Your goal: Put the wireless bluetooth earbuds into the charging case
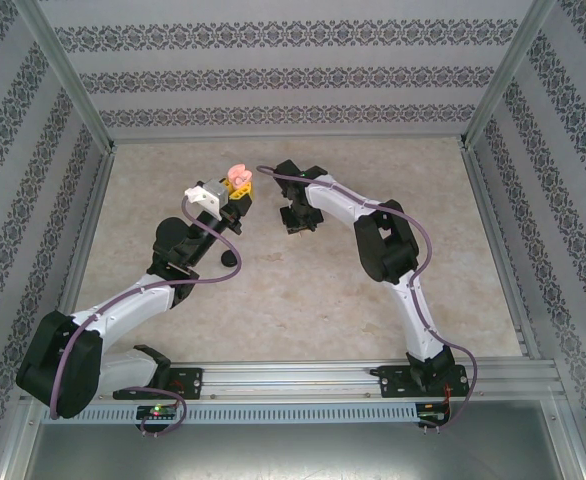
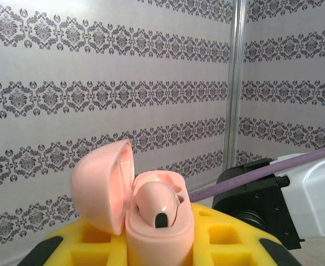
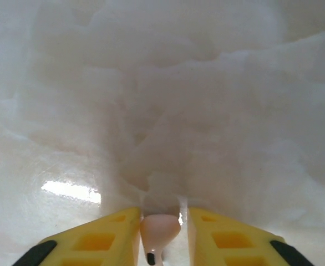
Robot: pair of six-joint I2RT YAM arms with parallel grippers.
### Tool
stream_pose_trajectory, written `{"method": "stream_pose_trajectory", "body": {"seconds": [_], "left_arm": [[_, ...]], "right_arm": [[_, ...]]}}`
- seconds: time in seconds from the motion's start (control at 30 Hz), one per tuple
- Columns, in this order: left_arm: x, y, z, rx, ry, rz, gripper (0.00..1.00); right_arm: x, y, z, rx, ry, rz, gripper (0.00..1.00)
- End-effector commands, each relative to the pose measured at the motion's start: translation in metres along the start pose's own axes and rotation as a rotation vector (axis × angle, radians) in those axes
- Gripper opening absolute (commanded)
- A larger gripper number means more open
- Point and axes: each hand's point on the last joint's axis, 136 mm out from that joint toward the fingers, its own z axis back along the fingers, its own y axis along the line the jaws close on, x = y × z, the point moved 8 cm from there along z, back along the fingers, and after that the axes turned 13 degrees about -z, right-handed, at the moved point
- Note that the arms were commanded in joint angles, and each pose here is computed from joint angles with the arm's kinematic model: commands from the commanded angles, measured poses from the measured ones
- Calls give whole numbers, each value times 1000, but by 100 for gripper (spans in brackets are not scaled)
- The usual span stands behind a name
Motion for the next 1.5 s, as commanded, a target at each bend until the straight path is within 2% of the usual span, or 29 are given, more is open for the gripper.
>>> {"method": "stream_pose_trajectory", "body": {"seconds": [0.0, 0.23, 0.43, 0.77, 1.13, 1.3, 1.47], "left_arm": [[14, 5, 5, 8, -65, 0, 0], [15, 4, 4, 1, -60, 0, 0], [18, 3, 4, -19, -59, -4, 0], [18, -6, 0, -127, -28, -29, 0], [17, -24, -1, -309, -56, -40, 0], [19, -35, -3, -383, -67, -53, 0], [21, -49, -11, -468, -53, -75, 0]], "right_arm": [[-3, 8, -5, 2, 11, 21, 24], [0, 10, 14, 37, -29, 7, 18], [1, 7, 52, 95, -120, -18, 16], [-9, -11, 157, 237, -342, -62, 15], [-47, -27, 301, 446, -651, -27, 15], [-69, -28, 338, 532, -749, 19, 15], [-92, -24, 357, 619, -833, 93, 15]]}}
